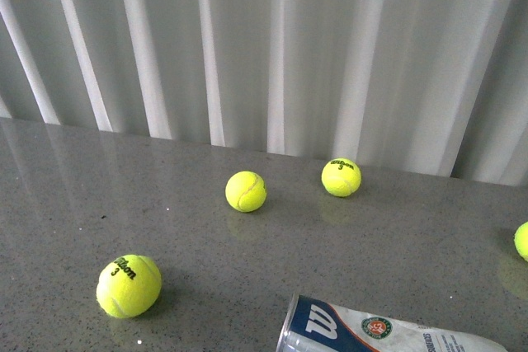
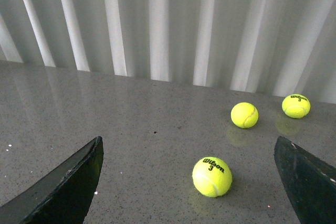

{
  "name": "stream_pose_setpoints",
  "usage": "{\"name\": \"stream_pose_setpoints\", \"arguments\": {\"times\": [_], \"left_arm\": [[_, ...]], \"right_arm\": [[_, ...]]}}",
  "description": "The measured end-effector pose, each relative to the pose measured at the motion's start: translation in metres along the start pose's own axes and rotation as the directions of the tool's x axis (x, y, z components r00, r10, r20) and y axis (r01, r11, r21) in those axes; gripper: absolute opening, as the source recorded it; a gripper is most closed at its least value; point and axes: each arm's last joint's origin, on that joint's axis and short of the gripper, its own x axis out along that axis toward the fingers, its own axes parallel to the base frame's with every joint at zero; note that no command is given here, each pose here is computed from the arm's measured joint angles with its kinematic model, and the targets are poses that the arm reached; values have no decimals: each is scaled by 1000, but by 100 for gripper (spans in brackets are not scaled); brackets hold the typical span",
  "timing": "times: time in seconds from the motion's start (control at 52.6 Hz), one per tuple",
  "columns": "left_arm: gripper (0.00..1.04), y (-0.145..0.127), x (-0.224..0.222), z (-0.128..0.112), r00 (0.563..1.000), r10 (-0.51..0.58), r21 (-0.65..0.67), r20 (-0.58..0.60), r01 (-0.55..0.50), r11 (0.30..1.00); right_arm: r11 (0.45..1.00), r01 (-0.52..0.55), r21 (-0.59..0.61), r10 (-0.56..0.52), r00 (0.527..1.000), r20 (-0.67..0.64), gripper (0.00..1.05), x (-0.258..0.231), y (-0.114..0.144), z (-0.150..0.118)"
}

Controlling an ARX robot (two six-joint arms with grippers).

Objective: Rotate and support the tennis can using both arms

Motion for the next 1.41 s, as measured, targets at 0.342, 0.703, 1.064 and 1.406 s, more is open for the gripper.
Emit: {"name": "stream_pose_setpoints", "arguments": {"times": [0.342,0.703,1.064,1.406], "left_arm": [[98,0,0,0,1000,0,0,0,0,1000],[98,0,0,0,1000,0,0,0,0,1000],[98,0,0,0,1000,0,0,0,0,1000],[98,0,0,0,1000,0,0,0,0,1000]], "right_arm": [[1000,0,0,0,1000,4,3,-8,0,0],[1000,-2,1,2,1000,-29,3,-20,0,-5],[1000,-2,0,2,1000,-4,13,-22,0,-3],[1000,-2,1,2,1000,-4,69,-22,0,-3]]}}
